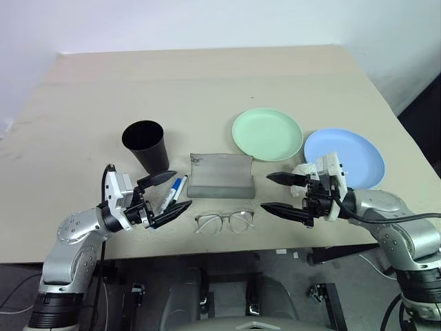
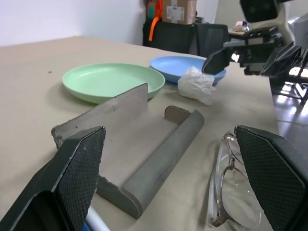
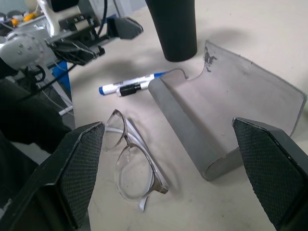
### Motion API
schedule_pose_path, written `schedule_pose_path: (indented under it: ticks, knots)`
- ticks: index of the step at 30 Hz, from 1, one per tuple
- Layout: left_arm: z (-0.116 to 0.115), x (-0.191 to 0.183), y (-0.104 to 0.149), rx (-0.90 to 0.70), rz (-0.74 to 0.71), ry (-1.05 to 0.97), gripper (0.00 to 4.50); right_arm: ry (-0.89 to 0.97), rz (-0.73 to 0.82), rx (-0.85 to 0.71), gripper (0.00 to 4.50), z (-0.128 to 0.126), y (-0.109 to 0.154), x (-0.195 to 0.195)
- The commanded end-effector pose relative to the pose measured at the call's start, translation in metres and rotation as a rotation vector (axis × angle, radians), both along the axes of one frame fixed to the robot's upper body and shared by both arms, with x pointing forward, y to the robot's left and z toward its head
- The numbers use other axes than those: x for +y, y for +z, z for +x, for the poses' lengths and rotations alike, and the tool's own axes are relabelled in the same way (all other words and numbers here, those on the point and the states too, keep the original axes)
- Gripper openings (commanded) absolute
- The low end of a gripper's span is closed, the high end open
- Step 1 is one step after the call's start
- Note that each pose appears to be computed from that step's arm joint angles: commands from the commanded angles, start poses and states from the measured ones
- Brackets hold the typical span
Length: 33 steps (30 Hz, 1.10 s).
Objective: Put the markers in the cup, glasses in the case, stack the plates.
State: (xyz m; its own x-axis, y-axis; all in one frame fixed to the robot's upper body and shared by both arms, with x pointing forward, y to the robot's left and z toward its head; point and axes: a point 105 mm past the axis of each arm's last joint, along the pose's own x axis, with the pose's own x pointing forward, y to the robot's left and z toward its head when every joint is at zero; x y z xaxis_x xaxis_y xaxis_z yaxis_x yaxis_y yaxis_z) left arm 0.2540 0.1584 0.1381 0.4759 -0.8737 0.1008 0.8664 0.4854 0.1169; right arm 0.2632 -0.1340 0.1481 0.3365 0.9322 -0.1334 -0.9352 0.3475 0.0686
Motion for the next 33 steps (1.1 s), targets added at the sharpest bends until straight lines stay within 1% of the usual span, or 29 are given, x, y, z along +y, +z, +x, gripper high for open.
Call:
schedule_pose_path:
  ticks: [1,5,7,9,13,18,22,26,29,33]
  knots:
    - [-0.002,0.000,0.010,-0.055,0.015,0.002,4.50,0.018,-0.005,-0.070,4.48,0.004,0.009,0.001]
    - [0.006,0.004,0.016,-0.082,-0.009,0.035,4.50,-0.056,0.006,-0.136,4.48,0.019,0.009,0.002]
    - [0.006,0.005,0.018,-0.081,-0.022,0.048,4.50,-0.061,0.007,-0.167,4.48,0.022,0.009,0.006]
    - [0.001,0.003,0.019,-0.070,-0.031,0.032,4.50,-0.056,0.014,-0.134,4.48,0.021,0.008,0.007]
    - [-0.002,0.004,0.015,-0.056,-0.012,0.012,4.50,-0.112,-0.039,-0.107,4.48,0.028,0.003,-0.003]
    - [-0.005,-0.002,0.009,-0.030,0.001,-0.040,4.50,-0.171,-0.013,-0.079,4.48,0.036,0.019,-0.013]
    - [-0.004,-0.009,0.004,-0.017,0.002,-0.073,4.50,-0.263,-0.072,-0.071,4.48,0.042,0.018,-0.032]
    - [-0.002,-0.012,0.002,-0.011,0.005,-0.089,4.50,-0.348,-0.083,-0.045,4.48,0.048,0.028,-0.052]
    - [-0.001,-0.012,-0.006,-0.001,0.017,-0.096,4.50,-0.428,-0.120,-0.020,4.48,0.056,0.036,-0.069]
    - [-0.002,-0.016,-0.006,-0.003,0.020,-0.120,4.50,-0.488,-0.243,0.045,4.48,0.058,0.035,-0.096]
